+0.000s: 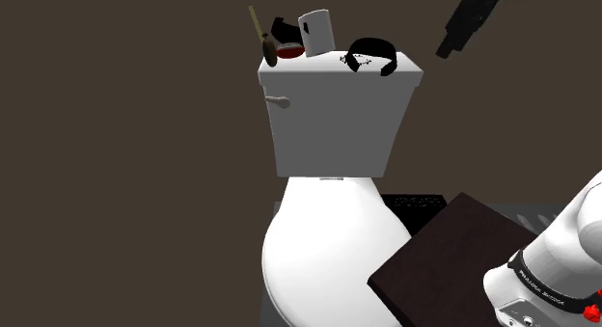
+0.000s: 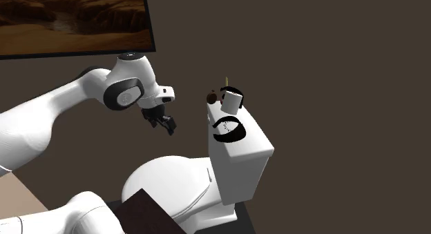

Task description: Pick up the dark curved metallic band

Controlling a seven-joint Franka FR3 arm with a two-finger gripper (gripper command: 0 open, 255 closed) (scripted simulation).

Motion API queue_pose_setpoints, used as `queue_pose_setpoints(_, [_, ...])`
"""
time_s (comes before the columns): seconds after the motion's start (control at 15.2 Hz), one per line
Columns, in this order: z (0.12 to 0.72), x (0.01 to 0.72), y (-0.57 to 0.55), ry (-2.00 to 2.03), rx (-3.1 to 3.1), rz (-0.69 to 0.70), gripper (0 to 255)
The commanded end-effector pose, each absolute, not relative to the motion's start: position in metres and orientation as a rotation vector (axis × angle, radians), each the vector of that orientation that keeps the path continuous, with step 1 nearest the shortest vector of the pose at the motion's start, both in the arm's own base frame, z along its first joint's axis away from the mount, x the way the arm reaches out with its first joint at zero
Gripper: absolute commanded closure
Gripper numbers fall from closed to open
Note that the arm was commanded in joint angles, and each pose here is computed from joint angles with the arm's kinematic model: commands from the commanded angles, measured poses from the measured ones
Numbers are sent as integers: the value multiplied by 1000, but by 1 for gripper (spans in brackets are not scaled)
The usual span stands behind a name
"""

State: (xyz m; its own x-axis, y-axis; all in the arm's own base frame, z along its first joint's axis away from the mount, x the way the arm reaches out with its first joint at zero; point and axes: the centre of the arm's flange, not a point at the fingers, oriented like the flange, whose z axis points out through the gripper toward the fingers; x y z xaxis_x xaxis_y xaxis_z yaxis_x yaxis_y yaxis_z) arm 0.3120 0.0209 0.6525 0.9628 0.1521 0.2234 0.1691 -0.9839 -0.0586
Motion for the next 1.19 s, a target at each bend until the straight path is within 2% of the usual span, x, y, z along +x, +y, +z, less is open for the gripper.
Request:
queue_pose_setpoints(0.0, [652, 312, 21, -249, -3036, -336, 0])
queue_pose_setpoints(1.12, [597, 514, -7, 81, -3073, -452, 0])
